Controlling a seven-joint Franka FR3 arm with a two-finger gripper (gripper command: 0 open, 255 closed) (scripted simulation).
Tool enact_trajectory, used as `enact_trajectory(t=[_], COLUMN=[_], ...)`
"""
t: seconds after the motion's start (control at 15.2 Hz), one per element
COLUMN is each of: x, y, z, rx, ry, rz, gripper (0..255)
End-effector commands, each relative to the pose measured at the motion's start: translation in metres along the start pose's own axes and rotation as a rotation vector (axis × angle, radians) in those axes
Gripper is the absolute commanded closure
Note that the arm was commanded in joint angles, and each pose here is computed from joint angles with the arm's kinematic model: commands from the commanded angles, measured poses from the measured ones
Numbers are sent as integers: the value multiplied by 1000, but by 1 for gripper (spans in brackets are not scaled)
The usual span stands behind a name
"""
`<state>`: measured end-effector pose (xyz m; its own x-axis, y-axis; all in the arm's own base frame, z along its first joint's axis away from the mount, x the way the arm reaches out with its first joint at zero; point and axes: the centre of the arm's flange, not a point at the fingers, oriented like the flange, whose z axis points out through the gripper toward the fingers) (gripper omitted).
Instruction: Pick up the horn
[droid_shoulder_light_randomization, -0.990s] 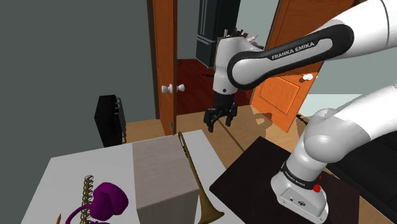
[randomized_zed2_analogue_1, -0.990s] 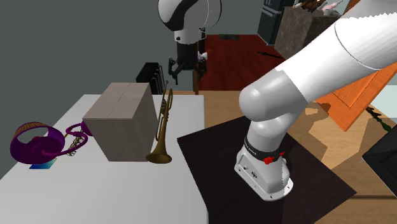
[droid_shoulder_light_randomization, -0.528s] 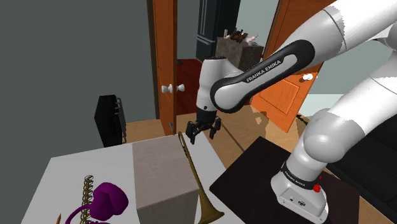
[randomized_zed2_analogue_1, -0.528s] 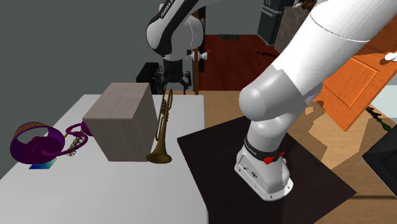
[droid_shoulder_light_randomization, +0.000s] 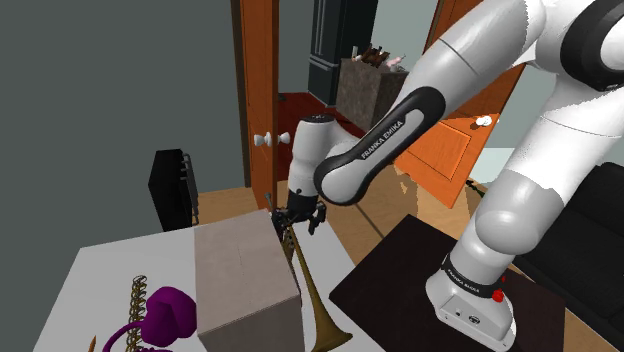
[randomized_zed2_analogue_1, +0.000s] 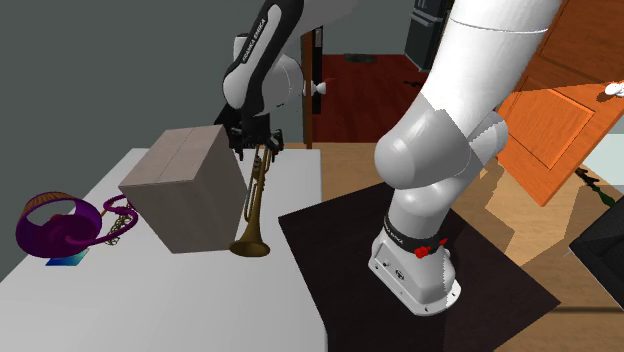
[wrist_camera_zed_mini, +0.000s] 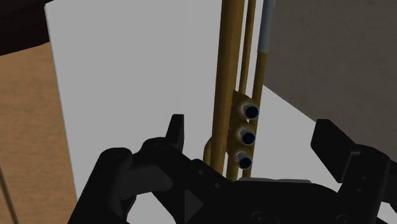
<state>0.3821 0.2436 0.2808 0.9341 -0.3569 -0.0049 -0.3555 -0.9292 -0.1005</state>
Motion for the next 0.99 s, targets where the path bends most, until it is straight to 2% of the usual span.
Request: enact_trajectory(t=[0.0, 0.2, 0.33, 0.4, 0.92], x=[0, 0, 0, 0, 2], y=[0, 2, 2, 2, 3], z=[11, 30, 30, 29, 30], rx=[1, 1, 1, 1, 1], ry=[0, 0, 0, 0, 0], rz=[0, 0, 0, 0, 0], gripper=[0, 0, 0, 255, 255])
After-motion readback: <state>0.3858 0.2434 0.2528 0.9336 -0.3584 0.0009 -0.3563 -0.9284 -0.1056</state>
